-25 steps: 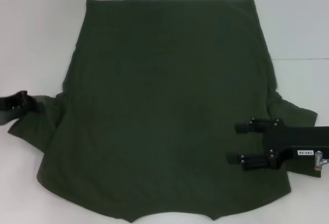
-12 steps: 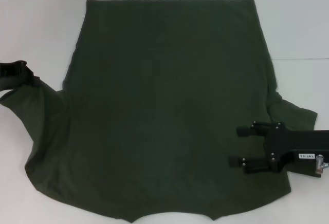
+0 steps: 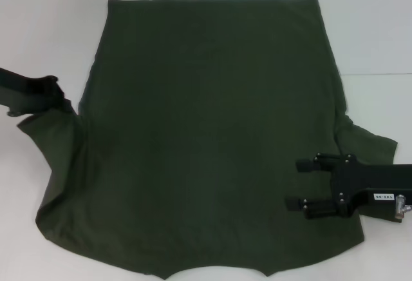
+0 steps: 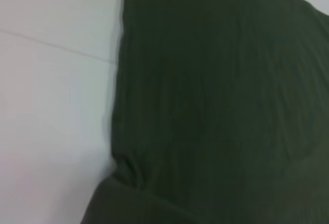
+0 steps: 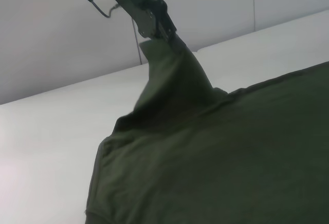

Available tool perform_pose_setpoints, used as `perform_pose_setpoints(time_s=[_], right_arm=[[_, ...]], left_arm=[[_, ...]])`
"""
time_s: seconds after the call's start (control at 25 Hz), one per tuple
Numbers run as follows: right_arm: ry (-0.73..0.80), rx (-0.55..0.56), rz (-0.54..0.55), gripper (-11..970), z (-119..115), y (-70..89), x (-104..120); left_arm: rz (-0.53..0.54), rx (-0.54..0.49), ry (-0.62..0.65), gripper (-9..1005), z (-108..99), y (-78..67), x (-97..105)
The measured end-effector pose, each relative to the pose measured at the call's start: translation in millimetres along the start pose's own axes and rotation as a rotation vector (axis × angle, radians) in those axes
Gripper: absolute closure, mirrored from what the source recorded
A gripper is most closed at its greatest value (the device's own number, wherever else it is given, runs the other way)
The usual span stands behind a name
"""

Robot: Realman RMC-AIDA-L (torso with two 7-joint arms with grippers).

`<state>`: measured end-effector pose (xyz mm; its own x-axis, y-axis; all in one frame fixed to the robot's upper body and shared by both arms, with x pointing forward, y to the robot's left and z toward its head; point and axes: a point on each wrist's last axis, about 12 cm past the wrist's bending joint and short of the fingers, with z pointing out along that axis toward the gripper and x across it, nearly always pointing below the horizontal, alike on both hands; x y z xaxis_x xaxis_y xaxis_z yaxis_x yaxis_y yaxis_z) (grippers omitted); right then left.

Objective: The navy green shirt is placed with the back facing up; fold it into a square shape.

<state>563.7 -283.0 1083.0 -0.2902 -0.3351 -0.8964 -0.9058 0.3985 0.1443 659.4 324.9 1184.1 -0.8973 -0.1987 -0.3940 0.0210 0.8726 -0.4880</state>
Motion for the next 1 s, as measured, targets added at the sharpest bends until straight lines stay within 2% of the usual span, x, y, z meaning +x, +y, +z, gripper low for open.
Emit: perform_pose_setpoints(time_s=[0.04,0.08,0.28,0.6,1.0], right_arm=[[0.001,0.000,0.000,17,0,0.0,0],[0.001,0.000,-0.001,17,0,0.0,0],[0.002,0.004,-0.004,18,-1,0.9,3],[0.003,0.008,-0.001,17,-2,1.4,5],[0.004,0.010,-0.003,18,-3,0.6,5]], left_arm=[[0.000,0.000,0.000,989,0,0.0,0],[-0.011,0.004,0.007,989,11,-5.1,3],[-0.016,0.020,0.026,990,29,-15.7,8],[0.001,0.045,0.025,982,44,-33.3,10],[0.000,0.056,0.031,950,68,-46.1,21]])
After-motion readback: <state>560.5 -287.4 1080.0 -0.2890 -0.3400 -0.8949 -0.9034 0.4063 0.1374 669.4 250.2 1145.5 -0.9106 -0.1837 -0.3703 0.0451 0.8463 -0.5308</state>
